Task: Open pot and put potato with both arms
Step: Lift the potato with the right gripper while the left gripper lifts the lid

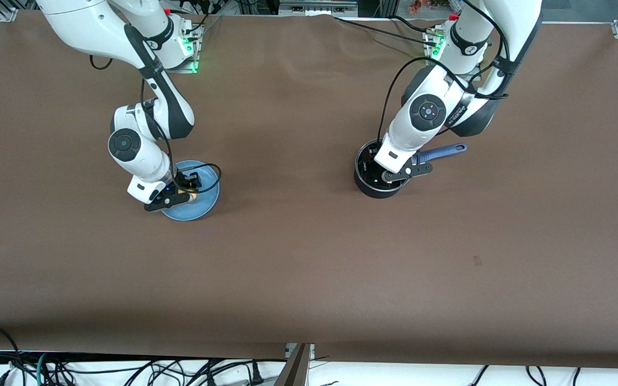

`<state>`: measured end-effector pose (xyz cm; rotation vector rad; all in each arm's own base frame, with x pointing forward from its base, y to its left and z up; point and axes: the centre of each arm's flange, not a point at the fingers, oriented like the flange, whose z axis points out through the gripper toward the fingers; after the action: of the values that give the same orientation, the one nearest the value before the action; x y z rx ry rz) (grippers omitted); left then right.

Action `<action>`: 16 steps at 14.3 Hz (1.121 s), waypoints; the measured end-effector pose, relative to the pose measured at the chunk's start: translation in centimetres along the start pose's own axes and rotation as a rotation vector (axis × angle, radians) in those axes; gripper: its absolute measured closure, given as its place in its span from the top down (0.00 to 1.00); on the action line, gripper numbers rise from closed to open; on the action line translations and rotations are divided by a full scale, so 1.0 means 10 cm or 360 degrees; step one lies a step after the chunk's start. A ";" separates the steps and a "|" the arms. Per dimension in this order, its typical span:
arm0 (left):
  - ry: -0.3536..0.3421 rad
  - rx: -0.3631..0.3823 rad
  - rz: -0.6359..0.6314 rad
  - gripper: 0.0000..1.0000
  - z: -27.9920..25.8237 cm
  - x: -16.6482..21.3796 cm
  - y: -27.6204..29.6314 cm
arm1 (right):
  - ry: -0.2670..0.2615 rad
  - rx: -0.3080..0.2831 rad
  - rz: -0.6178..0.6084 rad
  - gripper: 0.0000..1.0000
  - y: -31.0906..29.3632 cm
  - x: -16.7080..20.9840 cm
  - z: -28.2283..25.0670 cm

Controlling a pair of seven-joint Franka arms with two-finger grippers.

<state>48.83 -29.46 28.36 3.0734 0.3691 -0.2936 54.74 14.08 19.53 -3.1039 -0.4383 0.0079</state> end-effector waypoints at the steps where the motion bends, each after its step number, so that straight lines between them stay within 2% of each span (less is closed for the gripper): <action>1: 0.0000 -0.0002 -0.0004 1.00 0.00 0.02 0.00 | 0.0002 0.0000 0.0000 0.69 0.00 0.00 0.00; 3: 0.0000 -0.0003 -0.0009 0.96 0.01 0.04 -0.01 | 0.0009 0.0000 0.0000 0.69 0.00 0.01 -0.01; 4: -0.0001 -0.0004 -0.0009 0.90 0.01 0.04 -0.01 | 0.0015 -0.0001 0.0000 0.69 0.00 0.02 -0.02; 5: -0.0001 -0.0005 -0.0010 0.90 0.01 0.05 -0.01 | 0.0026 -0.0001 0.0000 0.69 0.00 0.04 -0.04; 7: 0.0001 -0.0010 -0.0010 0.80 0.01 0.06 0.00 | 0.0047 -0.0001 -0.0002 0.69 -0.01 0.07 -0.09; 8: 0.0000 -0.0011 -0.0010 0.80 0.01 0.06 0.01 | 0.0056 0.0000 -0.0008 0.69 -0.03 0.09 -0.11; 9: -0.0001 -0.0011 -0.0010 0.76 0.01 0.07 0.01 | 0.0064 0.0002 -0.0014 0.69 -0.05 0.10 -0.12; 10: 0.0001 -0.0009 -0.0010 0.64 0.01 0.07 0.00 | 0.0069 0.0003 -0.0020 0.69 -0.07 0.12 -0.14; 11: 0.0002 -0.0008 -0.0010 0.60 0.01 0.07 0.00 | 0.0072 0.0004 -0.0022 0.69 -0.08 0.12 -0.14; 16: 0.0002 -0.0008 -0.0008 0.60 0.01 0.07 0.00 | 0.0089 0.0003 -0.0022 0.69 -0.08 0.15 -0.18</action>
<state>49.52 -29.32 28.11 3.0686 0.3775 -0.2905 56.00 15.27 21.31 -3.0902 -0.4581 -0.0780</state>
